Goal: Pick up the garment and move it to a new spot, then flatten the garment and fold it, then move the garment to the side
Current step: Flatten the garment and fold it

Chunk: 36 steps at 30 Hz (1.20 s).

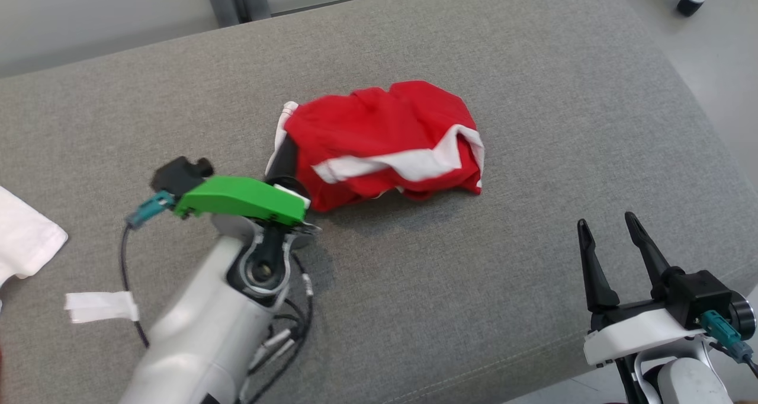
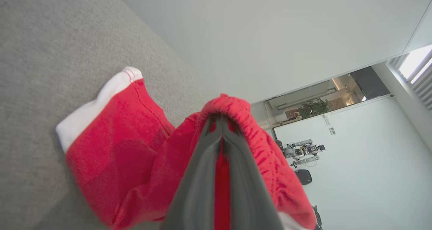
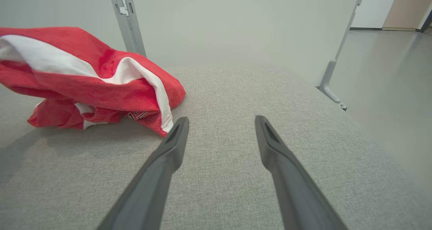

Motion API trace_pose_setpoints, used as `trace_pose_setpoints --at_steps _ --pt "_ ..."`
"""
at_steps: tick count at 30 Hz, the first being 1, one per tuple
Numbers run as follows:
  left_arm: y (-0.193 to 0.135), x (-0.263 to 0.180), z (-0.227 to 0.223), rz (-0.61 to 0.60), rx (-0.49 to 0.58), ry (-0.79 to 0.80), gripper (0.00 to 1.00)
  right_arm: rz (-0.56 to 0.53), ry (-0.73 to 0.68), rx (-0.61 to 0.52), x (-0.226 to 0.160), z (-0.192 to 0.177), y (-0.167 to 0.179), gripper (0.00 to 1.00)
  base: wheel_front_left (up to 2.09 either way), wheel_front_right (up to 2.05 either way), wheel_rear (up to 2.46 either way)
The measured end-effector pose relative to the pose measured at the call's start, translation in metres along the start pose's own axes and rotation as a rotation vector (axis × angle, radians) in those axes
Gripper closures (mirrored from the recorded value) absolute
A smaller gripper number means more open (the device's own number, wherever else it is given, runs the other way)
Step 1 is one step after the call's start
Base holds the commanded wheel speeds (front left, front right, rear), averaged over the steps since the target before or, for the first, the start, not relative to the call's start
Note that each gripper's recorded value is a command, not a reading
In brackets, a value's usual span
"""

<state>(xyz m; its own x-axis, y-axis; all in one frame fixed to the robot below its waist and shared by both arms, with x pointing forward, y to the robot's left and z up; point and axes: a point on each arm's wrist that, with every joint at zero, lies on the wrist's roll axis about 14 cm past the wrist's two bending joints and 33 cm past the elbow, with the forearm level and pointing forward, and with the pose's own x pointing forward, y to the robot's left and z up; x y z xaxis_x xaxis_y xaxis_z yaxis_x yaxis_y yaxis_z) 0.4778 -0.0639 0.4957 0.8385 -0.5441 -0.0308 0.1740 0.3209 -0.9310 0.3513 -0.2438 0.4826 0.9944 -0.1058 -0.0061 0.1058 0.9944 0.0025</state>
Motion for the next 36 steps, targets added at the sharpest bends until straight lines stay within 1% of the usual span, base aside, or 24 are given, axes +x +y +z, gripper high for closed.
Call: trace_pose_setpoints --at_steps 1,3,5,8,10,11,14,19,20,21,23,26,29,32,33,36 --pt "0.011 0.001 0.016 0.041 0.006 -0.039 1.00 0.000 -0.001 0.000 0.000 0.000 0.000 0.00 0.00 0.00 0.00" --pt "0.033 0.001 0.042 0.120 0.053 -0.090 1.00 0.001 0.000 0.000 0.001 0.000 0.000 0.00 0.00 0.00 0.00" --pt "0.053 -0.003 0.058 0.193 0.102 -0.120 1.00 0.004 0.001 0.001 0.001 0.000 0.001 0.00 0.00 0.00 0.00" --pt "0.078 -0.011 0.063 0.287 0.179 -0.109 1.00 0.009 0.003 0.001 0.002 -0.001 0.003 0.00 0.00 0.00 0.00" --pt "0.090 -0.016 0.060 0.326 0.224 -0.087 1.00 0.014 0.004 0.002 0.003 -0.002 0.004 0.00 0.00 0.00 0.00" --pt "0.094 -0.017 0.059 0.340 0.233 -0.079 1.00 0.016 0.004 0.002 0.004 -0.002 0.005 0.00 0.00 0.00 0.00" --pt "0.098 -0.019 0.051 0.343 0.216 -0.062 1.00 0.020 0.003 0.002 0.005 -0.002 0.006 0.00 0.00 0.00 0.00" --pt "0.089 -0.018 0.044 0.302 0.212 -0.047 1.00 0.022 -0.006 0.000 0.004 0.001 0.006 0.00 0.00 0.00 0.00" --pt "0.086 -0.018 0.044 0.290 0.220 -0.045 0.96 0.021 -0.008 0.000 0.003 0.002 0.005 0.00 0.00 0.00 0.00" --pt "0.081 -0.017 0.044 0.273 0.235 -0.042 0.68 0.020 -0.010 -0.001 0.001 0.003 0.005 0.00 0.00 0.00 0.00" --pt "0.070 -0.017 0.045 0.231 0.261 -0.039 0.00 0.015 -0.012 -0.001 -0.003 0.004 0.003 0.00 0.00 0.00 0.00" --pt "0.060 -0.026 0.038 0.185 0.310 -0.017 0.00 0.006 -0.024 0.001 -0.011 0.007 0.001 0.00 0.00 0.00 0.00" --pt "0.063 -0.040 0.029 0.175 0.364 0.015 0.00 0.000 -0.041 0.005 -0.016 0.013 -0.001 0.00 0.00 0.00 0.00" --pt "0.066 -0.049 0.017 0.182 0.331 0.033 0.00 0.008 -0.043 0.014 -0.017 0.013 0.003 0.00 0.00 0.00 0.00" --pt "0.066 -0.051 0.013 0.188 0.302 0.044 0.00 0.013 -0.043 0.016 -0.016 0.012 0.005 0.00 0.00 0.00 0.00" --pt "0.067 -0.051 0.004 0.189 0.290 0.077 0.00 0.024 -0.038 0.020 -0.016 0.011 0.009 0.00 0.00 0.00 0.00"
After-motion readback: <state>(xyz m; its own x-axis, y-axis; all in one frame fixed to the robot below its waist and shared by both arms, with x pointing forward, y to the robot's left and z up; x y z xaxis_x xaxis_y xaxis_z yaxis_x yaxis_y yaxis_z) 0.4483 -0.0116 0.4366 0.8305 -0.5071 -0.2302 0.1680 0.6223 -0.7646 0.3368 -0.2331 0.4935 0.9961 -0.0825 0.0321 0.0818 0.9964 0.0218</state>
